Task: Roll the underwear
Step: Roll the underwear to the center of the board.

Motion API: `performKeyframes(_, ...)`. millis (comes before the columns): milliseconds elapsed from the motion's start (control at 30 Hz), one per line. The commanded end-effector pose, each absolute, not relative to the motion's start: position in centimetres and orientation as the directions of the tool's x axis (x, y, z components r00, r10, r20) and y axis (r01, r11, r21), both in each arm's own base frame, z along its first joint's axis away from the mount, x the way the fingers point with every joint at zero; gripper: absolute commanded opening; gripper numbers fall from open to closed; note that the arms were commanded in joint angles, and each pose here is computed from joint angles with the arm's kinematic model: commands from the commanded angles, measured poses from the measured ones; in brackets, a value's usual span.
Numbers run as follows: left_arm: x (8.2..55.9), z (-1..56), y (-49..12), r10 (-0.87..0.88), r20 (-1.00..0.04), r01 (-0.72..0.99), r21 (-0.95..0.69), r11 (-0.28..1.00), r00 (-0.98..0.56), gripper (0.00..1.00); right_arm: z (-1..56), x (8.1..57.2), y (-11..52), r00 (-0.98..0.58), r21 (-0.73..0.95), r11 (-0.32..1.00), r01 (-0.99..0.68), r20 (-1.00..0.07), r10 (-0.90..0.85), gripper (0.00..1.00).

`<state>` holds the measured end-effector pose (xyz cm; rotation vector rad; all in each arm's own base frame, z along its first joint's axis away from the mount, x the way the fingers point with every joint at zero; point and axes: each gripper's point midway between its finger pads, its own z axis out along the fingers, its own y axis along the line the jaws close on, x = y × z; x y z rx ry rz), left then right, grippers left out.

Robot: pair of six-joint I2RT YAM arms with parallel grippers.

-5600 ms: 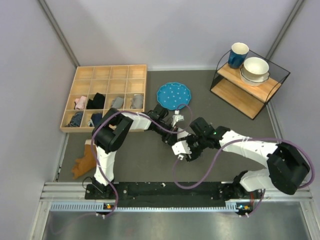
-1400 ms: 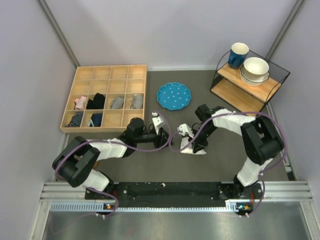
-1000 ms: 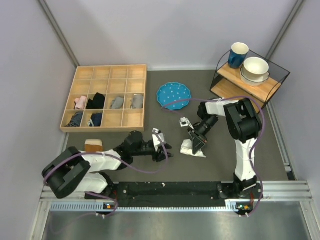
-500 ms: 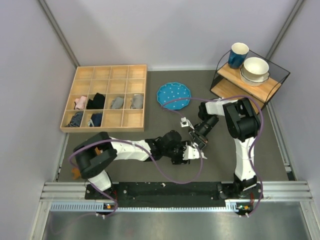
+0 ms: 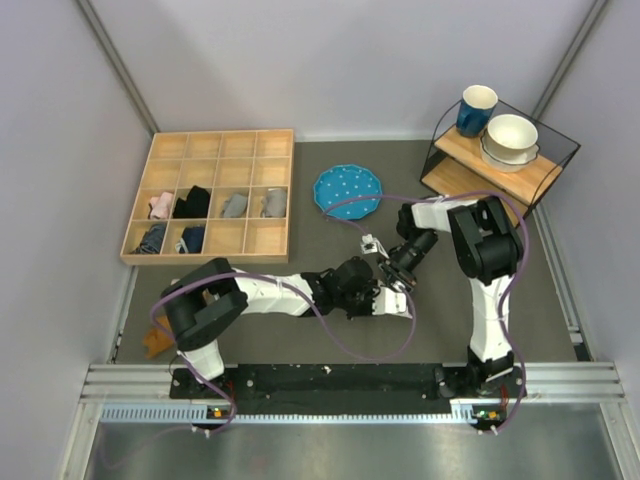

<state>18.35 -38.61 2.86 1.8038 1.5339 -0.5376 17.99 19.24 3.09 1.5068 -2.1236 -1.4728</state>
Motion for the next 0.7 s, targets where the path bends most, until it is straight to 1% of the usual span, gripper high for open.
performKeyframes(0,18.1,0.8,-37.5,0.736,-0.665,0.989,0.142,-0.043,0.128,0.16,5.3,18.2,18.6,-0.466,0.739,0.014,-0.673,-0.409,-0.784,0.29)
performKeyframes(33,18.2,0.9,-37.6,0.733,-0.672,0.992,0.121,-0.030,0.104,0.08,5.8,18.5,18.4,-0.458,0.719,0.018,-0.695,-0.423,-0.782,0.29)
performKeyframes(67,18.5,1.0,-37.5,0.728,-0.681,0.995,0.098,-0.017,0.079,0.06,5.8,19.3,18.3,-0.443,0.684,0.023,-0.729,-0.446,-0.778,0.30)
performKeyframes(100,17.8,0.8,-37.1,0.729,-0.683,0.999,0.038,-0.028,0.046,0.05,5.9,20.0,17.6,-0.453,0.661,0.063,-0.748,-0.438,-0.777,0.30)
performKeyframes(133,17.6,0.9,-37.1,0.718,-0.696,1.000,-0.012,-0.013,0.001,0.04,6.1,20.5,17.2,-0.449,0.632,0.082,-0.770,-0.447,-0.774,0.31)
performKeyframes(167,18.3,1.1,-36.7,0.706,-0.707,0.999,-0.045,0.017,-0.044,0.05,6.8,21.7,16.8,-0.412,0.549,0.092,-0.831,-0.495,-0.765,0.34)
performKeyframes(200,17.6,1.4,-36.7,0.682,-0.727,0.993,-0.115,-0.008,-0.078,0.05,7.3,22.4,16.2,-0.430,0.524,0.131,-0.842,-0.504,-0.749,0.35)
performKeyframes(233,17.6,1.6,-36.7,0.670,-0.730,0.985,-0.174,0.011,-0.136,0.04,7.8,23.2,15.9,-0.422,0.482,0.149,-0.863,-0.529,-0.736,0.35)
performKeyframes(267,18.4,1.4,-35.9,0.663,-0.722,0.973,-0.229,0.044,-0.200,0.04,8.7,24.1,15.6,-0.390,0.402,0.169,-0.900,-0.566,-0.727,0.37)
performKeyframes(300,17.6,1.9,-36.0,0.643,-0.726,0.951,-0.309,0.011,-0.244,0.04,9.3,24.9,15.0,-0.370,0.347,0.189,-0.919,-0.591,-0.717,0.37)
performKeyframes(367,18.5,1.8,-35.8,0.631,-0.691,0.905,-0.424,0.044,-0.354,0.04,10.5,24.9,14.5,-0.296,0.224,0.196,-0.955,-0.633,-0.715,0.41)
performKeyframes(400,18.0,1.5,-35.2,0.649,-0.642,0.868,-0.494,0.057,-0.408,0.04,11.0,25.6,14.6,-0.234,0.148,0.183,-0.972,-0.667,-0.707,0.42)
performKeyframes(433,18.0,1.6,-35.9,0.643,-0.623,0.828,-0.560,0.032,-0.446,0.04,11.4,25.3,14.7,-0.195,0.112,0.162,-0.980,-0.689,-0.699,0.48)
performKeyframes(500,18.0,1.4,-35.7,0.654,-0.555,0.765,-0.642,0.056,-0.514,0.05,12.6,23.5,15.5,-0.074,0.034,0.073,-0.997,-0.753,-0.654,0.53)
performKeyframes(533,18.2,1.4,-36.3,0.646,-0.531,0.725,-0.687,0.051,-0.548,0.05,12.8,22.5,16.4,-0.017,0.008,0.017,-1.000,-0.767,-0.641,0.54)
performKeyframes(600,18.8,1.4,-36.5,0.632,-0.496,0.679,-0.731,0.066,-0.595,0.05,12.1,20.2,16.9,0.113,-0.067,-0.096,-0.993,-0.758,-0.642,0.55)
performKeyframes(633,19.1,1.1,-36.7,0.626,-0.467,0.650,-0.755,0.085,-0.625,0.05,11.7,19.4,18.3,0.206,-0.122,-0.174,-0.977,-0.745,-0.634,0.57)
performKeyframes(667,19.6,1.1,-36.6,0.617,-0.449,0.631,-0.769,0.101,-0.646,0.06,10.0,18.6,17.9,0.223,-0.126,-0.190,-0.974,-0.702,-0.677,0.58)
